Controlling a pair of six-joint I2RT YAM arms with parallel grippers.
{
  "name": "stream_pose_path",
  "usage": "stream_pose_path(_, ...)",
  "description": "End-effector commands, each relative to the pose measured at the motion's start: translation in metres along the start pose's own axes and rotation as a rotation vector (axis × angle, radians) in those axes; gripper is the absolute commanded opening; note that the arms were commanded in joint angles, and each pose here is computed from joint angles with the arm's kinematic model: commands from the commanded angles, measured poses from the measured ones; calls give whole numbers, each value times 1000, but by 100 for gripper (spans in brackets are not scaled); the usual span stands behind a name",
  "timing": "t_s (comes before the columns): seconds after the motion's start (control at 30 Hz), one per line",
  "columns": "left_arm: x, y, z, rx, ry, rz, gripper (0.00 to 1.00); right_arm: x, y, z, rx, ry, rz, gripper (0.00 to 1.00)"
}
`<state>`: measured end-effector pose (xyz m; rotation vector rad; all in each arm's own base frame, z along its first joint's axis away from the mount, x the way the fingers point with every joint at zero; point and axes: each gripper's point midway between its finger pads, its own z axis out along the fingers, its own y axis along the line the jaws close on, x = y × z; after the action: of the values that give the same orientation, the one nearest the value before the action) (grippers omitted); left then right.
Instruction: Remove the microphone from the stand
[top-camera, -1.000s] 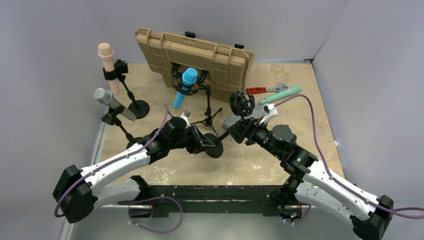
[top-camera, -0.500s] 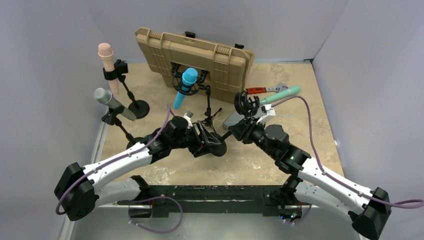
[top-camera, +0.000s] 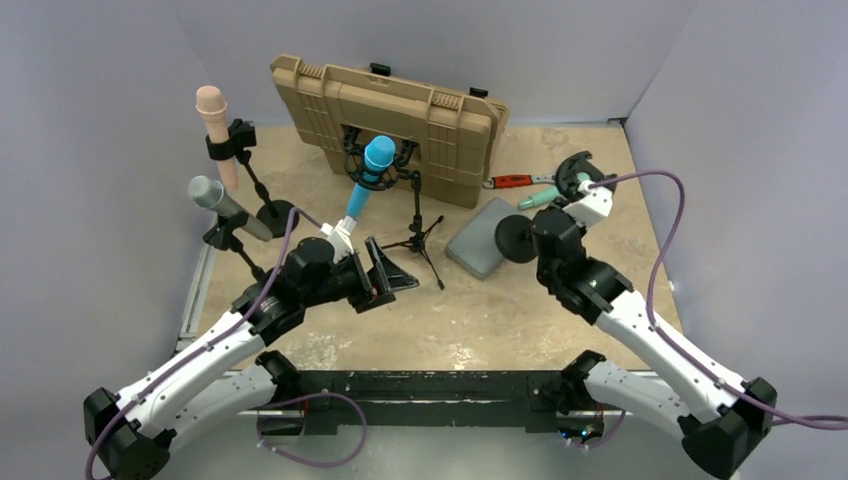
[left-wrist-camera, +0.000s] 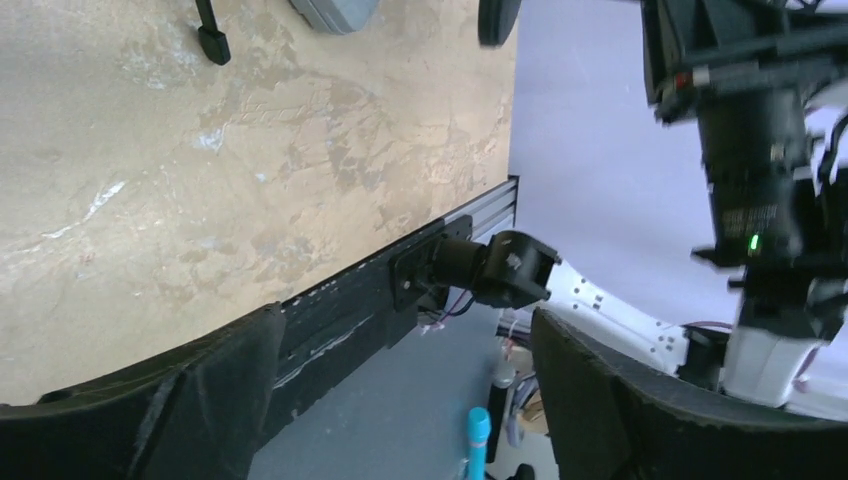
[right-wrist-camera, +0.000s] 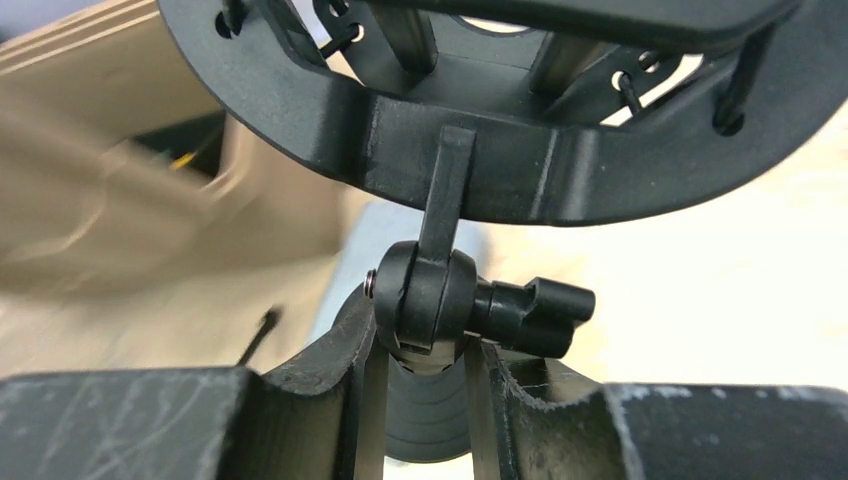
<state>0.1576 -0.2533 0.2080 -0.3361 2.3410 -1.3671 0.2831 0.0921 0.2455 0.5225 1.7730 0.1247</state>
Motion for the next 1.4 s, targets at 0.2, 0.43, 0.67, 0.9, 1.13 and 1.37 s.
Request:
stream_pose_path(0.2, 2, -24, -46, 87, -20, 250, 100, -72, -111, 68, 503, -316, 80, 0)
stream_pose_path(0.43, 0, -14, -75, 53, -93, 324, 100, -81, -175, 107, 737, -401, 133, 0)
stream_pose_path(0.67, -7, -3, -94, -3, -159, 367, 100, -62, -240, 91, 984, -403, 163, 0)
stream_pose_path(0.9, -9, -3, -85, -16, -143, 392, 100, -41, -274, 60, 1126, -345, 103, 0)
stream_pose_path(1.13, 0, -17, -79, 50, -75, 411, 100, -12, -304, 29, 1296, -329, 96, 0)
stream_pose_path(1.37, 6, -16, -84, 66, -58, 433, 100, -7, -306, 21, 1269, -298, 126, 7)
